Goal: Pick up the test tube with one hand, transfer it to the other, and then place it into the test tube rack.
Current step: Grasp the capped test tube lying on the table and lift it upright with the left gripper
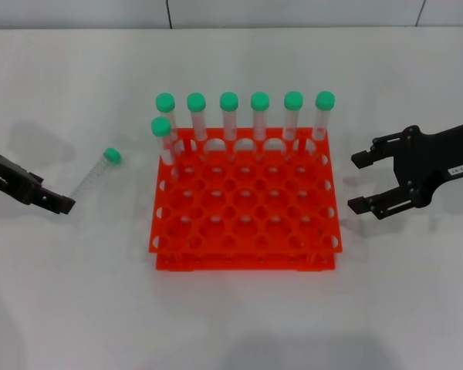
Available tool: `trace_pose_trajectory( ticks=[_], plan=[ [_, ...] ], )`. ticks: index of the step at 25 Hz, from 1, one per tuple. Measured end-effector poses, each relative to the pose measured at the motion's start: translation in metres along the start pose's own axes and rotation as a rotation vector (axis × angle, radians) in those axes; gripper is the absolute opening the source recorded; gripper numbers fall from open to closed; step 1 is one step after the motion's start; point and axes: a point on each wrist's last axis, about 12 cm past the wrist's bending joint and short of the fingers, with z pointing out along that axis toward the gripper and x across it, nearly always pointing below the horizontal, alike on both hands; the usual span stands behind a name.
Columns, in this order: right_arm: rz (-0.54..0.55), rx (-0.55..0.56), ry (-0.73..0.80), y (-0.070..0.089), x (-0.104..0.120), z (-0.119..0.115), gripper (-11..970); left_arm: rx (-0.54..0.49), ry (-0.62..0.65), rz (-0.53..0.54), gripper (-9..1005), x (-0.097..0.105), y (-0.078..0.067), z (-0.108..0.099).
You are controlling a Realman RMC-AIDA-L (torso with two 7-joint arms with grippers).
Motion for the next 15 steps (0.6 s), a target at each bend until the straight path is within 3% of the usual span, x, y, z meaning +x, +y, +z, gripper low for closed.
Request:
trace_pose_trajectory(
  ticks=[12, 15],
  plan=[
    [-0.004, -0.009, 0.011, 0.001, 0.0, 0.004, 735, -0.001, 0.017, -0.004, 776, -0.008, -0.006, 0.011],
    [-0.006, -0.011, 0.013, 0.002, 0.0, 0.004, 734, -0.005, 0.036, -0.009, 673, -0.009, -0.008, 0.016]
  ],
)
